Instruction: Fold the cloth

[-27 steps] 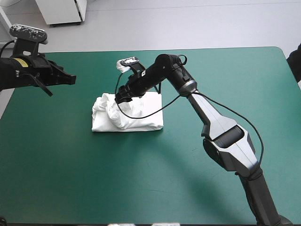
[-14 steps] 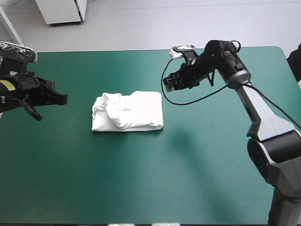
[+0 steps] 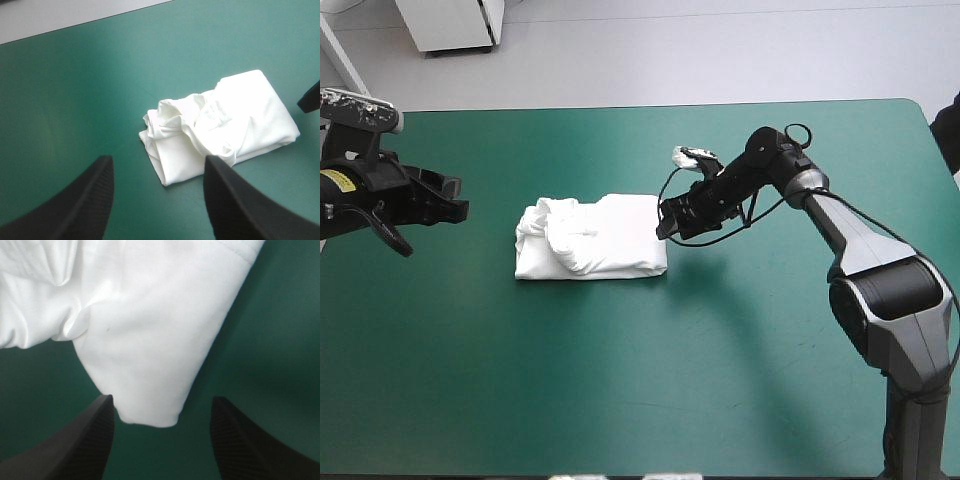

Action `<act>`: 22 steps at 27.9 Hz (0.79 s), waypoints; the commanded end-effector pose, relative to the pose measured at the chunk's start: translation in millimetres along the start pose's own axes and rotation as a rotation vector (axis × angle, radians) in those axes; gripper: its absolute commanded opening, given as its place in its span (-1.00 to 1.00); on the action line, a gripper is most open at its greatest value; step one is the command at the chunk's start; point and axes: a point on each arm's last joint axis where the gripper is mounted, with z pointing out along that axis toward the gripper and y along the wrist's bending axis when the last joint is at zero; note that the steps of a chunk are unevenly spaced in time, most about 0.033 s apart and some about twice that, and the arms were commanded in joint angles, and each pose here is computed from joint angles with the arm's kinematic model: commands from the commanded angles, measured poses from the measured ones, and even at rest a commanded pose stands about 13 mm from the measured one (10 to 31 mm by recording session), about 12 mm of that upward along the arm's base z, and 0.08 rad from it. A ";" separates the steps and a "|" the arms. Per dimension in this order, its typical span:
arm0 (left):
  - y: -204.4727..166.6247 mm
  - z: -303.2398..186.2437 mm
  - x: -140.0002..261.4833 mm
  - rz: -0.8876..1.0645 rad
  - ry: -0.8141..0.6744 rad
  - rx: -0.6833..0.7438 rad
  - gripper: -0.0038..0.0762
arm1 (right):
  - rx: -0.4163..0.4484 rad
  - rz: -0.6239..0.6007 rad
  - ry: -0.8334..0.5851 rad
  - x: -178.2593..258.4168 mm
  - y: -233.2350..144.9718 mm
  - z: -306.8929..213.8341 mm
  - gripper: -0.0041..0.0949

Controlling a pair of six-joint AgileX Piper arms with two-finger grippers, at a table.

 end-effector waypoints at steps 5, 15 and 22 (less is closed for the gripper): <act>-0.9 -14.0 -7.6 -0.003 -0.105 -0.009 0.11 | -0.102 -0.039 -0.112 -24.5 10.7 -4.2 0.18; -0.8 -14.0 -7.9 0.000 -0.108 -0.010 0.11 | -0.108 -0.033 -0.087 -38.3 5.2 17.1 0.18; -0.8 -14.0 -7.9 0.002 -0.108 -0.010 0.11 | -0.105 -0.004 -0.028 -34.5 -4.2 31.9 0.16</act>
